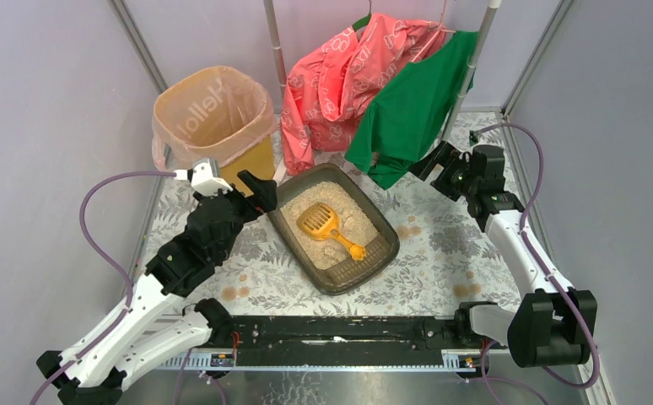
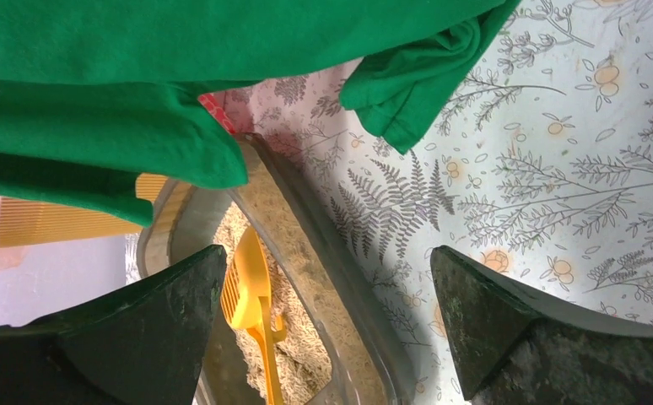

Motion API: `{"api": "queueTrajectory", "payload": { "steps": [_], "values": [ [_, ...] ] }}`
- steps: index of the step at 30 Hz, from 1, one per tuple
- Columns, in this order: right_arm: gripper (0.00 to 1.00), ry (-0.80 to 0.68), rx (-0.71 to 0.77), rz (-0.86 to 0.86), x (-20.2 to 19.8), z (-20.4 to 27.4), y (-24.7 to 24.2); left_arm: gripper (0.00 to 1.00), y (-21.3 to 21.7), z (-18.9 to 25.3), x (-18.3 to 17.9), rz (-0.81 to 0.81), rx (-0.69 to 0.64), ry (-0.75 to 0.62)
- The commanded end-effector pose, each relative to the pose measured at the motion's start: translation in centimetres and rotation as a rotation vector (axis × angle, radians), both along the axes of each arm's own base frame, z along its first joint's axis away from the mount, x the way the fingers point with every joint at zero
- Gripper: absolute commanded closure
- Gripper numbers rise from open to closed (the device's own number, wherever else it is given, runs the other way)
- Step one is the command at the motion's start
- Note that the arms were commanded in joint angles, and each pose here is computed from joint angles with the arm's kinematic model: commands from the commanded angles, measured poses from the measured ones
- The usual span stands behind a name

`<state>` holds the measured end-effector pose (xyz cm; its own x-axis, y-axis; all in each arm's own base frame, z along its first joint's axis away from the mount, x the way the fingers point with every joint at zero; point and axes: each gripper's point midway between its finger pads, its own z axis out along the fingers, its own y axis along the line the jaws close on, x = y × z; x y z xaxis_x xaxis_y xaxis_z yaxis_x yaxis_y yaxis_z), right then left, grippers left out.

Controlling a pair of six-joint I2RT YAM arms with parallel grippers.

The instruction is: Clean the litter box

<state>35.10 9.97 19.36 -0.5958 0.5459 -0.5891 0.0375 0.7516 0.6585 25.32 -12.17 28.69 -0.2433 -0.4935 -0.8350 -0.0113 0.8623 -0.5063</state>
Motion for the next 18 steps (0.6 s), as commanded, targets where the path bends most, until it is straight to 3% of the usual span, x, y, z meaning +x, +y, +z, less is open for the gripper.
{"api": "queueTrajectory", "payload": {
  "steps": [1, 13, 18],
  "values": [
    [0.0, -0.039, -0.02, 0.014, 0.2, 0.3, -0.1, 0.01, 0.2, -0.1, 0.0, 0.012, -0.018, 0.001],
    [0.0, -0.017, -0.032, 0.014, 0.3, -1.0, -0.3, 0.01, 0.6, -0.5, -0.1, 0.025, -0.004, 0.004],
    [0.0, 0.068, -0.106, 0.019, 0.4, -3.1, -0.3, 0.01, 1.8, -4.1, 0.5, 0.11, 0.094, 0.085]
  ]
}}
